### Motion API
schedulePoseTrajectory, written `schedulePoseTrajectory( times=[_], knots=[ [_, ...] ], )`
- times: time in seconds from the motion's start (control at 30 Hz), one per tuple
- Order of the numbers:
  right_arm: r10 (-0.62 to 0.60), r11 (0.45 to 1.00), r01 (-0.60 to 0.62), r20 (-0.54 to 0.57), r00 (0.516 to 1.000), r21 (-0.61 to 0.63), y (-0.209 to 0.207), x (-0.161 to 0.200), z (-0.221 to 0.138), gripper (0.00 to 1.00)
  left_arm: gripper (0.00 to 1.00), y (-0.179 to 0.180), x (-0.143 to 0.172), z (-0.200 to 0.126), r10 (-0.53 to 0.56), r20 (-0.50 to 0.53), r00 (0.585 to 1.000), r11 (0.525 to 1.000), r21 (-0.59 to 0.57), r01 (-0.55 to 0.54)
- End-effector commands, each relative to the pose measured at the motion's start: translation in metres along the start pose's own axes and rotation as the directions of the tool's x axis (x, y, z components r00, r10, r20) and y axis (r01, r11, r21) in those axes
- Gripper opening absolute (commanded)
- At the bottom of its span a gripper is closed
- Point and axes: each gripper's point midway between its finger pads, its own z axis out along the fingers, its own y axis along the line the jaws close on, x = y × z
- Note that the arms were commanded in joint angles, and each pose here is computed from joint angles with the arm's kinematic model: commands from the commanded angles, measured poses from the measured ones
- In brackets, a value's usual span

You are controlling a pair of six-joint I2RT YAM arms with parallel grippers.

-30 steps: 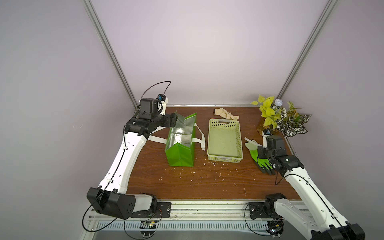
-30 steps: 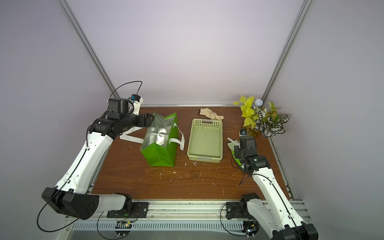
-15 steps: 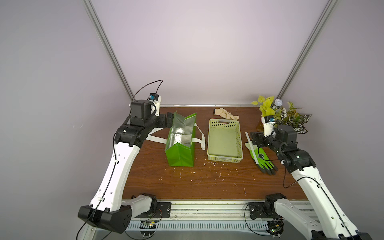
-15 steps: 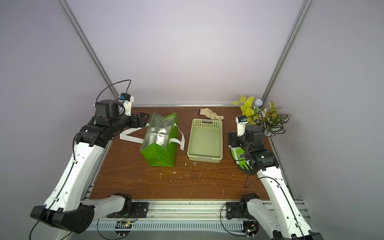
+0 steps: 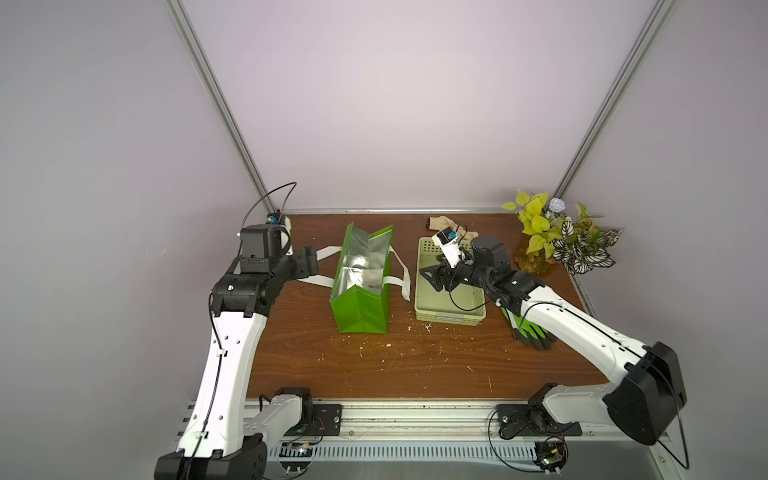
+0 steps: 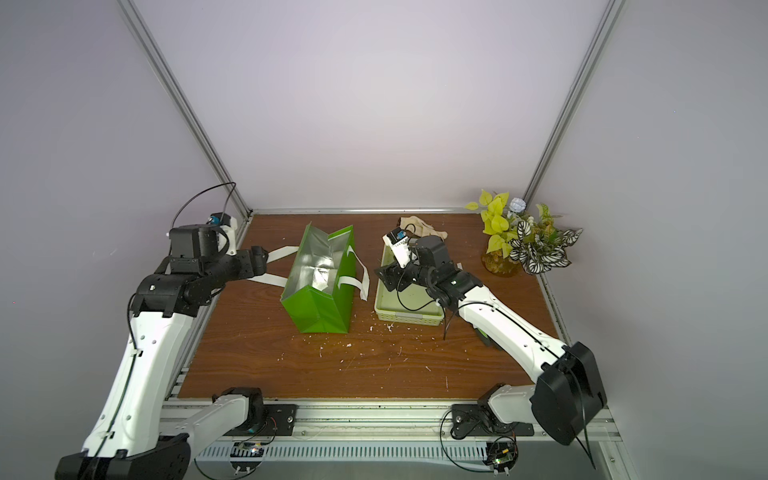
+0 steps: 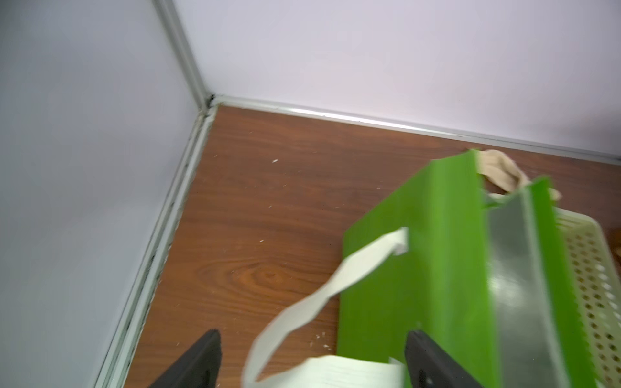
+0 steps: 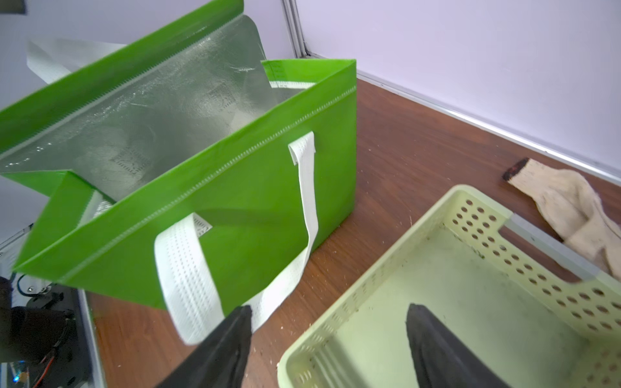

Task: Place the ice pack in the delivery bag
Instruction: Close the delivery bag at the center of the board.

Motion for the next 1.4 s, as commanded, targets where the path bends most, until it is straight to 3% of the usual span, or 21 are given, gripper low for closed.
schedulePoseTrajectory(
  times=[0.0,0.13,0.27,0.43,0.7,0.77,0.93,1.03,1.07,1.1,1.2,1.27,1.37],
  knots=[
    [-0.106,0.987,0.125,0.175,0.979,-0.1,0.017,-0.043,0.011,0.78,0.82,0.02,0.027,0.019,-0.045,-0.108,0.993,0.999,-0.014,0.044],
    [-0.128,0.98,0.152,0.174,0.976,-0.132,0.015,-0.033,0.042,0.78,0.78,0.002,0.044,0.039,-0.04,-0.178,0.983,0.993,0.098,0.058],
    [-0.159,0.97,0.183,0.153,0.975,-0.161,0.015,-0.022,0.063,0.76,0.75,-0.004,0.048,0.06,-0.081,-0.165,0.983,0.985,0.136,0.104],
    [-0.197,0.932,0.24,0.175,0.965,-0.273,0.043,-0.003,0.067,0.75,0.7,-0.043,0.054,0.094,-0.118,-0.199,0.973,0.912,0.365,0.185],
    [-0.203,0.899,0.253,0.171,0.964,-0.359,0.076,0.023,0.068,0.72,0.68,-0.089,0.069,0.143,-0.082,-0.253,0.964,0.869,0.455,0.193],
    [-0.195,0.895,0.246,0.171,0.966,-0.371,0.082,0.024,0.068,0.62,0.67,-0.093,0.068,0.151,-0.089,-0.251,0.964,0.861,0.467,0.201],
    [-0.171,0.906,0.226,0.177,0.969,-0.359,0.086,0.019,0.069,0.14,0.66,-0.104,0.062,0.163,-0.088,-0.251,0.964,0.843,0.496,0.206],
    [-0.176,0.927,0.224,0.177,0.968,-0.303,0.077,0.016,0.068,0.08,0.66,-0.107,0.062,0.169,-0.08,-0.257,0.963,0.843,0.498,0.203],
    [-0.184,0.933,0.227,0.171,0.968,-0.28,0.073,0.016,0.067,0.1,0.66,-0.107,0.062,0.171,-0.079,-0.258,0.963,0.843,0.498,0.202],
    [-0.186,0.943,0.223,0.165,0.969,-0.246,0.065,0.015,0.065,0.18,0.66,-0.106,0.062,0.172,-0.077,-0.257,0.963,0.846,0.495,0.2],
    [-0.096,0.964,0.143,0.211,0.973,-0.225,0.041,0.002,0.048,0.52,0.66,-0.105,0.061,0.174,-0.068,-0.256,0.964,0.854,0.484,0.189],
    [-0.053,0.965,0.109,0.229,0.972,-0.238,0.033,-0.005,0.041,0.68,0.66,-0.105,0.061,0.174,-0.063,-0.257,0.965,0.855,0.485,0.184],
    [-0.049,0.969,0.088,0.171,0.984,-0.23,0.027,-0.004,0.05,0.78,0.66,-0.106,0.06,0.175,-0.059,-0.258,0.964,0.854,0.488,0.183]
  ],
)
